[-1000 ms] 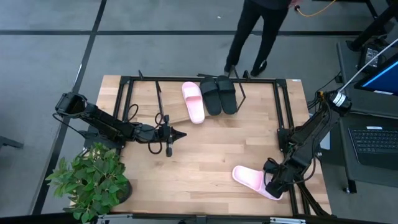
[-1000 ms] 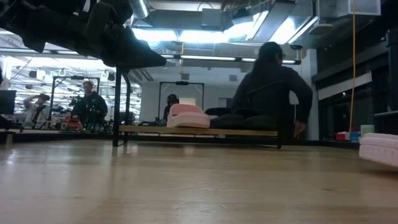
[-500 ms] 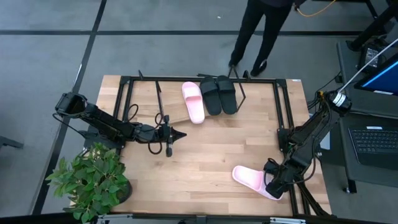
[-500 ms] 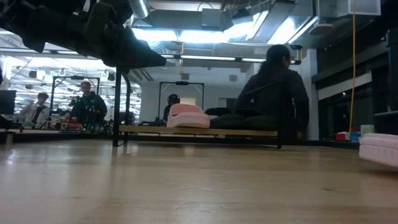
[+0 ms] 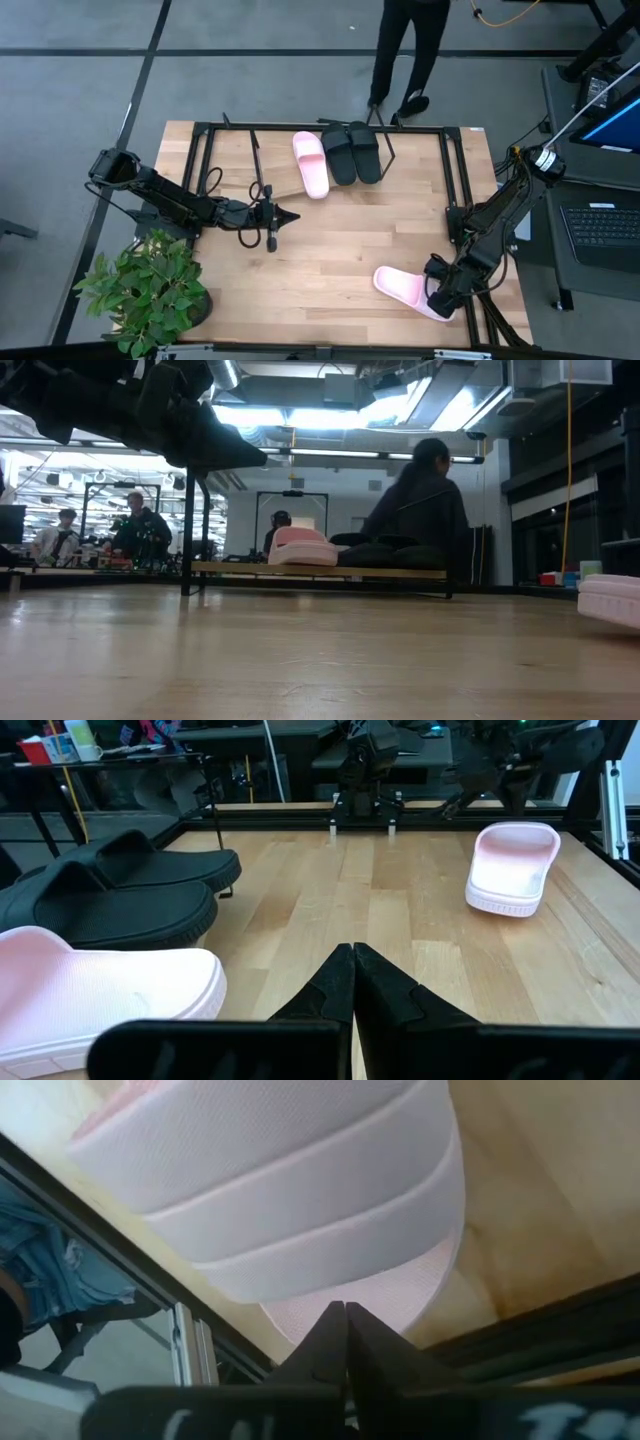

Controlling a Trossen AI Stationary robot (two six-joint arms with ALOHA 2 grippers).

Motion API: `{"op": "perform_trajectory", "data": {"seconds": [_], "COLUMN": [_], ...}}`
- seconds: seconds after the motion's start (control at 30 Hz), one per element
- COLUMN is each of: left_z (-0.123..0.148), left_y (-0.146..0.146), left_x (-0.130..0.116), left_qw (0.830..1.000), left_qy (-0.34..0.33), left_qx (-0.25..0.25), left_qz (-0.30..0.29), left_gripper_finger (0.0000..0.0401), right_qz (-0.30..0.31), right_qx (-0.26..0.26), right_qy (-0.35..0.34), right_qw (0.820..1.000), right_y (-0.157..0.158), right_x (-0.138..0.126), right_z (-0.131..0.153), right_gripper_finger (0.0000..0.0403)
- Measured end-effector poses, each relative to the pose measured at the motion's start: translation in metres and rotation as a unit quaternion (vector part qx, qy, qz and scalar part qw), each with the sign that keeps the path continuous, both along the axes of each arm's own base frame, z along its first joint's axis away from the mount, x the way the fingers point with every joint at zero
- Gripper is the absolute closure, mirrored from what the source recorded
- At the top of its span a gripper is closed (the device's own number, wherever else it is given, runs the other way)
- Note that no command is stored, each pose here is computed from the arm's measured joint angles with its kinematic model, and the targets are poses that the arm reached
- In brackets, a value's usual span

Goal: Pick and place slides into the shelf
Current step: Put the pink slipper on the shelf

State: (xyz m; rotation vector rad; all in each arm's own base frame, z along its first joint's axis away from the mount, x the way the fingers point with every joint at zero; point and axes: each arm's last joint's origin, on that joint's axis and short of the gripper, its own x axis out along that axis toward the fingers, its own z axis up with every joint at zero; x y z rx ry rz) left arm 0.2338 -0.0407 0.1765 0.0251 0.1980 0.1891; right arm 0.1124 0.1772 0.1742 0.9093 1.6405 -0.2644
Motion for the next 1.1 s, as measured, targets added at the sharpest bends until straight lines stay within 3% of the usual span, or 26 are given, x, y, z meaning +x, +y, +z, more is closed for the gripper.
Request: {"op": "perform_trajectory", "data": {"seconds": [0.53,0.8,1.1], "left_z": [0.000,0.000,0.000], "left_y": [0.000,0.000,0.000], "left_x": [0.000,0.000,0.000], "left_qw": [1.000,1.000,1.000], "left_qy": [0.000,0.000,0.000], "left_qx": [0.000,0.000,0.000], "left_qz": [0.000,0.000,0.000], "left_gripper_finger": [0.0401,0.0401,0.0401], "right_qz": [0.000,0.002,0.043], "right_qx": [-0.006,-0.059,-0.130], "right_qy": [0.018,-0.069,-0.160], "right_qw": [1.000,0.996,0.978], "right_y": [0.006,0.000,-0.018], "right_x": [0.003,0.012,0.034], "right_z": [-0.010,-0.011,-0.012], "right_gripper_finger": [0.0399,0.0400,0.0400]}}
